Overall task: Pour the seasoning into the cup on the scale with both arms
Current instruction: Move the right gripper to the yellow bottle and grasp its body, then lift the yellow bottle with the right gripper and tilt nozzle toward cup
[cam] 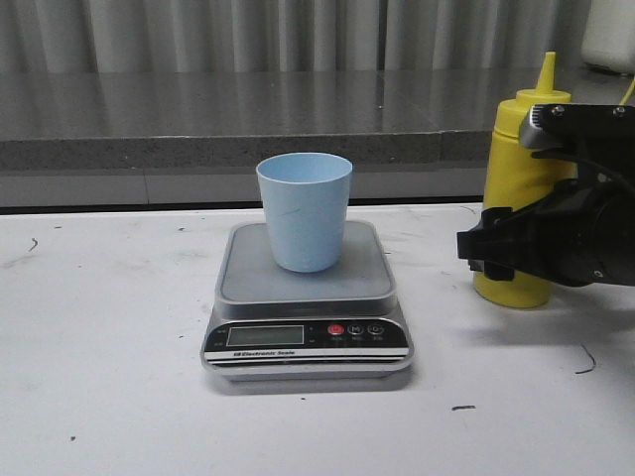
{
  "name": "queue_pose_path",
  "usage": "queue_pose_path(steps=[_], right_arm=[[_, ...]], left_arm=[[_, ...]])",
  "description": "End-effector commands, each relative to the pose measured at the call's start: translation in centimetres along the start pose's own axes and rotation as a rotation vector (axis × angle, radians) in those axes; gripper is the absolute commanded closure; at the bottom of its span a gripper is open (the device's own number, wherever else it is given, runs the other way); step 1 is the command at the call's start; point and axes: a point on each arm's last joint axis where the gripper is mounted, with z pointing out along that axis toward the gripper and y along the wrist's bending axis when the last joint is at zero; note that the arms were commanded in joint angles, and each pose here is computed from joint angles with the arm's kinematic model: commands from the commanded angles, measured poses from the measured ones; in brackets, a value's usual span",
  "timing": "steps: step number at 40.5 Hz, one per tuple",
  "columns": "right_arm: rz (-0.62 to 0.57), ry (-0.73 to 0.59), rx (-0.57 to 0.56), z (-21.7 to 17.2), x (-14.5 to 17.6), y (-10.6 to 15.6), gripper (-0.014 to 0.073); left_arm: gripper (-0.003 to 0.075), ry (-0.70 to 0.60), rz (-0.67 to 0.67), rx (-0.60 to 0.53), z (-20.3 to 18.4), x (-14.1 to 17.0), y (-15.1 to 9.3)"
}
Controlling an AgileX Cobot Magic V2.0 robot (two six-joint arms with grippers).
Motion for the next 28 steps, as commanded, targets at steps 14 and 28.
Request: queue_pose_path(steps=[14,28], right_arm=[[-0.153,-0.215,-0.043,-2.4,-6.1,0.8,0.0340],[-0.605,-0.050,-0.106,-2.5,-12.4,2.6,0.0340]], left_arm=[[0.0740,-0.088,-0.017,0.007,-0.1,-1.5,-0.1],[0.0740,-0.088,-0.017,0.007,-0.1,-1.5,-0.1]])
